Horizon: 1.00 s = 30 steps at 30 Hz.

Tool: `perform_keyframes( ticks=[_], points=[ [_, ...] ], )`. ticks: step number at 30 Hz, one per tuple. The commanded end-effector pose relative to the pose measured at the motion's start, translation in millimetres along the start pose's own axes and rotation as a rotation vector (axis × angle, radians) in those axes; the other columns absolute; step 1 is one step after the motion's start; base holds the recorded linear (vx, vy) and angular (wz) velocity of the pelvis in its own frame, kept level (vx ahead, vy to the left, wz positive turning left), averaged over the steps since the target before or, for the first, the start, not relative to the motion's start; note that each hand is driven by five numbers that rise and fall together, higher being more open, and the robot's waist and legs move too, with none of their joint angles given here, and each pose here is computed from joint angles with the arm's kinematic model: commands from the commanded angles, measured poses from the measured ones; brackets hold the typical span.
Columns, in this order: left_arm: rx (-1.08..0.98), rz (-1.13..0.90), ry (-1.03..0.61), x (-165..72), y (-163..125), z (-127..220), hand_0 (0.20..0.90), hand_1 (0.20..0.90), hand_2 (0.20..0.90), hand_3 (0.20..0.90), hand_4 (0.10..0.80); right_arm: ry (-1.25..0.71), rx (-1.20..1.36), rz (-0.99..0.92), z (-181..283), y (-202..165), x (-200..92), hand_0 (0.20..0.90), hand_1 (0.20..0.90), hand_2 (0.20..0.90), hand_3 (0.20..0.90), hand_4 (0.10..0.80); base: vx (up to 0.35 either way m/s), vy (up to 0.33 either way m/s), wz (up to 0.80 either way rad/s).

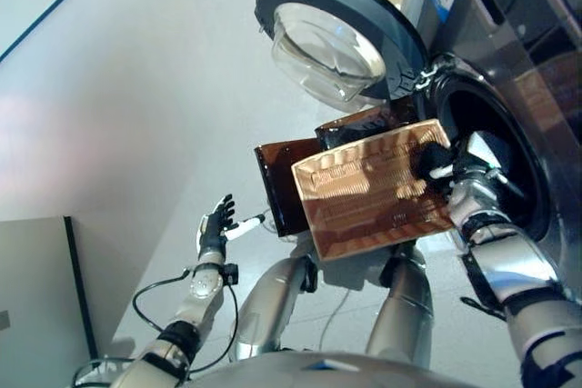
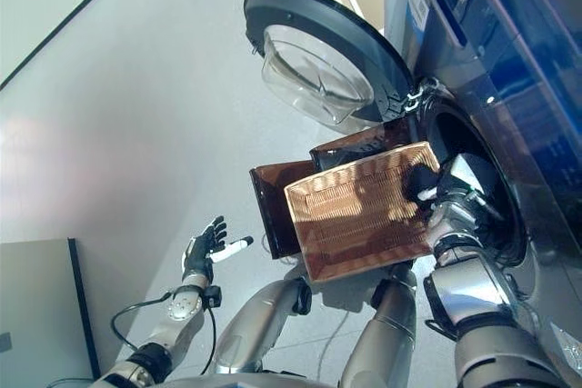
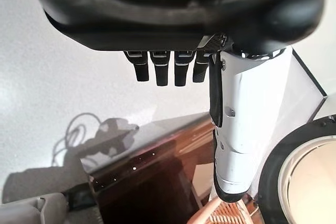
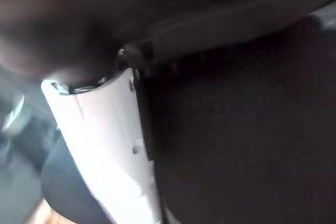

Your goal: Pick up the clothes and place them into the washing machine

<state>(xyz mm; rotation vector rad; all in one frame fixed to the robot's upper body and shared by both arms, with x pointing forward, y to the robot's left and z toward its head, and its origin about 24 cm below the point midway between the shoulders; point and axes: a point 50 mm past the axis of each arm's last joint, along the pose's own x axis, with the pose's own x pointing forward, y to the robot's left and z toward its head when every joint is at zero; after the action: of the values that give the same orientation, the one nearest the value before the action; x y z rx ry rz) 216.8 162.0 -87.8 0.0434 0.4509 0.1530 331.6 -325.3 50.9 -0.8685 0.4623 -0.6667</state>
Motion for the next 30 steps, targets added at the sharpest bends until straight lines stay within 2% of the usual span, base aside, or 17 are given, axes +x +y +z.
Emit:
perform_keyframes(
  ticks=[1,3,4,6,7,12,18,20,23,24,27,30],
  points=[
    [0.001,0.090,-0.104,2,22,18,0.900,0.900,0.900,0.900,0.800,0.021,0.609,-0.085,37,-19,6,0.200,0.200,0.200,0.200,0.300,0.000,0.000,0.00],
    [0.014,0.096,-0.095,2,24,16,0.900,0.900,0.900,0.900,0.800,0.086,0.855,-0.089,37,-16,3,0.200,0.200,0.200,0.200,0.300,0.015,0.014,0.00],
    [0.015,0.096,-0.095,2,24,16,0.900,0.900,0.900,0.900,0.800,0.087,0.856,-0.089,37,-16,3,0.200,0.200,0.200,0.200,0.300,0.000,0.000,0.00],
    [0.021,0.098,-0.092,3,25,15,0.900,0.900,0.900,0.900,0.800,0.135,1.134,-0.061,43,-4,-4,0.200,0.200,0.200,0.200,0.300,0.012,0.011,-0.02],
    [0.021,0.098,-0.092,3,25,15,0.900,0.900,0.900,0.900,0.800,0.135,1.135,-0.061,43,-4,-4,0.200,0.200,0.200,0.200,0.300,0.024,0.023,-0.06],
    [-0.002,0.085,-0.069,1,21,10,0.900,0.900,0.900,0.900,0.800,0.223,1.561,-0.052,51,11,-14,0.200,0.200,0.200,0.200,0.300,0.021,0.031,-0.06],
    [-0.033,0.061,-0.054,-2,17,6,0.900,0.900,0.900,0.900,0.800,0.264,1.793,-0.078,54,14,-19,0.200,0.200,0.200,0.200,0.300,0.008,0.017,-0.04],
    [-0.049,0.041,-0.037,-4,12,1,0.900,0.900,0.900,0.900,0.800,0.272,1.938,-0.082,57,16,-22,0.200,0.200,0.200,0.200,0.300,0.011,0.013,-0.02],
    [-0.052,0.035,-0.027,-5,11,-1,0.900,0.900,0.900,0.900,0.800,0.269,1.992,-0.084,57,17,-24,0.200,0.200,0.200,0.200,0.300,0.014,0.024,-0.11],
    [-0.062,0.018,-0.025,-7,7,-2,0.900,0.900,0.900,0.900,0.800,0.261,2.104,-0.104,59,15,-25,0.200,0.200,0.200,0.200,0.300,0.023,0.044,-0.06],
    [-0.072,-0.014,-0.002,-11,3,-9,0.900,0.900,0.900,0.900,0.800,0.240,2.201,-0.193,54,3,-21,0.200,0.200,0.200,0.200,0.300,0.025,0.054,-0.11],
    [-0.067,-0.029,0.013,-14,1,-14,0.900,0.900,0.900,0.900,0.800,0.211,2.212,-0.242,53,-13,-13,0.200,0.200,0.200,0.200,0.300,0.023,0.058,-0.03]
  ],
)
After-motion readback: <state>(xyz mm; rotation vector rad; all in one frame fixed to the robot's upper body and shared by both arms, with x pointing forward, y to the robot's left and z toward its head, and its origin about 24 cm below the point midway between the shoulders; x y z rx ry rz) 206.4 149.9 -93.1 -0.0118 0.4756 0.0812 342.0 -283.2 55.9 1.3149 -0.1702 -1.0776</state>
